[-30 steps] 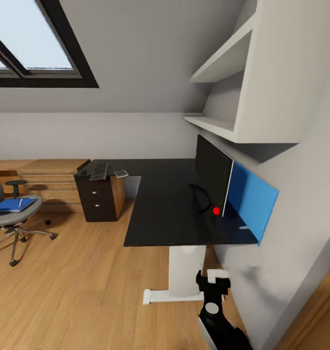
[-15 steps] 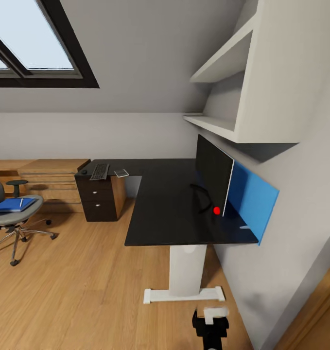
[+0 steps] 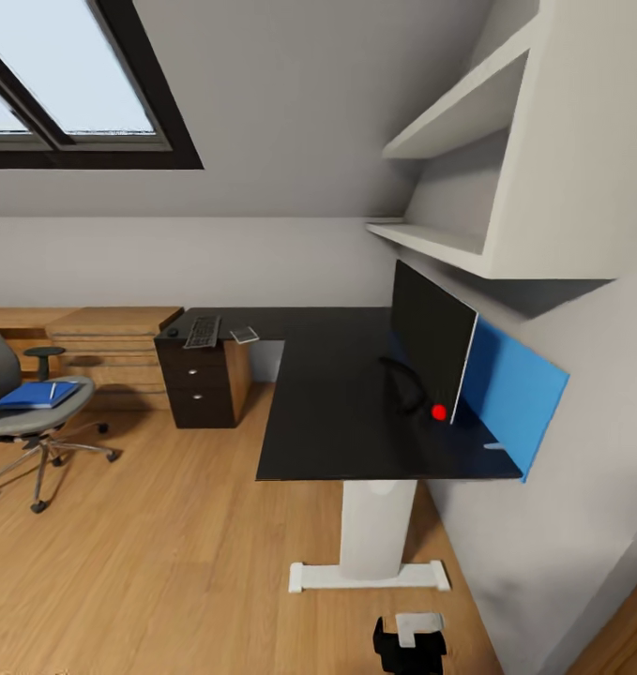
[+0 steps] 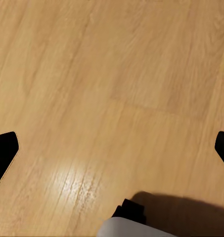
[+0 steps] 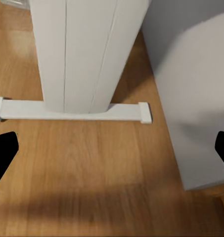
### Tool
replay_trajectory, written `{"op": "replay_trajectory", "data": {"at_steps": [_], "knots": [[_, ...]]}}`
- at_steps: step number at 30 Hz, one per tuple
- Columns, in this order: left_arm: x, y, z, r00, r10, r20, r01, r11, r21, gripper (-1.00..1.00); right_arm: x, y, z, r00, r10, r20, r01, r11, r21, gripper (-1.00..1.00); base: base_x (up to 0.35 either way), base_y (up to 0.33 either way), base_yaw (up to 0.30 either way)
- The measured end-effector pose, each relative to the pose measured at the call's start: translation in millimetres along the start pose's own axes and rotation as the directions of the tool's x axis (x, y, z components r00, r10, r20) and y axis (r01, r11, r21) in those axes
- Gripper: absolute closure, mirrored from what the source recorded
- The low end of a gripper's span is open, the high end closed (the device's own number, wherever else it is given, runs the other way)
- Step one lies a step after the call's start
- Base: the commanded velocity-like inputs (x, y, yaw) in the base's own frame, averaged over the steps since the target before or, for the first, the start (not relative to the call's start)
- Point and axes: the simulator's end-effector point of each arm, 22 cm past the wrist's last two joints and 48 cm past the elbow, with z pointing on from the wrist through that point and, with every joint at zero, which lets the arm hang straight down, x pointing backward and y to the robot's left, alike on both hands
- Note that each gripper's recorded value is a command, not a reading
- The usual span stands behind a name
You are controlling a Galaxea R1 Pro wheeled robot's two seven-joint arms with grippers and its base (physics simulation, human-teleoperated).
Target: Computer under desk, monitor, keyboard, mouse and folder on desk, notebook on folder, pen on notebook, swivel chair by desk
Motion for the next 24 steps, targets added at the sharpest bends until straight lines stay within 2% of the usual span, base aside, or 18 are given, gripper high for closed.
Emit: {"op": "replay_trajectory", "data": {"at_steps": [13, 24], "knots": [[0.5, 1.6, 0.3, 1.0, -0.002, -0.002, 0.002, 1.0, -0.003, -1.0, -1.3, -1.9, -0.6, 1.0, 0.013, 0.019, -0.013, 1.0, 0.003, -1.0, 0.177, 0.255, 0.266], [0.4, 1.5, 0.4, 1.0, -0.002, -0.002, 0.002, 1.0, -0.003, -1.0, -1.4, -1.2, -0.6, 1.0, 0.009, 0.019, -0.009, 1.0, 0.0, -1.0, 0.178, 0.256, 0.034]]}}
